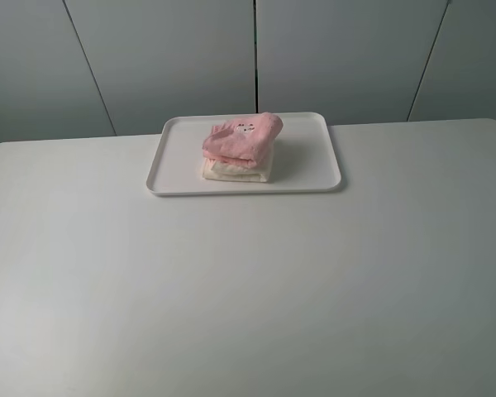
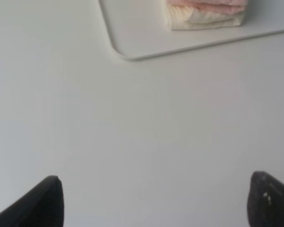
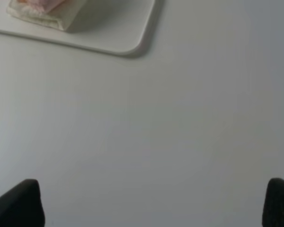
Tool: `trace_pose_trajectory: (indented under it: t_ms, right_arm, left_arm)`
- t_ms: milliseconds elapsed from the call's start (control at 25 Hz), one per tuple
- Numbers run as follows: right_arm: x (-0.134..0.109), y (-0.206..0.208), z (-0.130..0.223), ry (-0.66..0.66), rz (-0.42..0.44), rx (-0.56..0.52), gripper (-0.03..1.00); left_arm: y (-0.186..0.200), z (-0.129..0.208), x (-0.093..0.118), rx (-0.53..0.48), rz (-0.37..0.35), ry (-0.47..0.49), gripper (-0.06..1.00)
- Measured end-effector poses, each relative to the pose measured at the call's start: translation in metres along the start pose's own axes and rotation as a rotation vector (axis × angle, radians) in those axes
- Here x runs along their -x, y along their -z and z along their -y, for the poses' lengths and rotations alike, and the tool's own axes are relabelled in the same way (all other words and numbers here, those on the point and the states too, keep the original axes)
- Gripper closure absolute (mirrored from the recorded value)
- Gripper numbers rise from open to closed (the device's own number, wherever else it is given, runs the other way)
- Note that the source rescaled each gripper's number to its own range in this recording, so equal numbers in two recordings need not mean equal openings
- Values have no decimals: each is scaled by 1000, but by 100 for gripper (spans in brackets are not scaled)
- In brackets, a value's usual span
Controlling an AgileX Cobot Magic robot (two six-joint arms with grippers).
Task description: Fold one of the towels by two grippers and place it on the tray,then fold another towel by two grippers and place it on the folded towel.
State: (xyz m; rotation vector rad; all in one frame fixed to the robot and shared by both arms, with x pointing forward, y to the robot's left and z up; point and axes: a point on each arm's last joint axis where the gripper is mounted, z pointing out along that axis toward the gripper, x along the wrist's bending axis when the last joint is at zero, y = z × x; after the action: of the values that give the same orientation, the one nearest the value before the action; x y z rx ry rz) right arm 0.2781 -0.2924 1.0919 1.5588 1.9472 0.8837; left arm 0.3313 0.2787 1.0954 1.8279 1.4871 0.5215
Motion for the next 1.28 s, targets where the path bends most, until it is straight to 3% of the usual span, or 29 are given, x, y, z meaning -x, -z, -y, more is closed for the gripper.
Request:
trace_pose_trajectory:
  t_ms: [440,640,880,1160,1280]
  right_arm:
    - [3,-15,37,55,5,-33,-3]
    - [2,-16,38,69,-8,-12,-3]
    - [-3,-16,39,97,-65,1,-3]
    - [1,6,59,88,-82,211,-3]
    - [2,8,61,89,-79,230,-3]
  left_arm:
    - [45,61,16,148,-104,-9,-5]
    - [55,80,16,141,-165,19,-5]
    - [52,101,16,179,-186,41,-5]
    - [53,101,15,222,-199,34,-5]
    - [48,99,12,253,-213,12,-5]
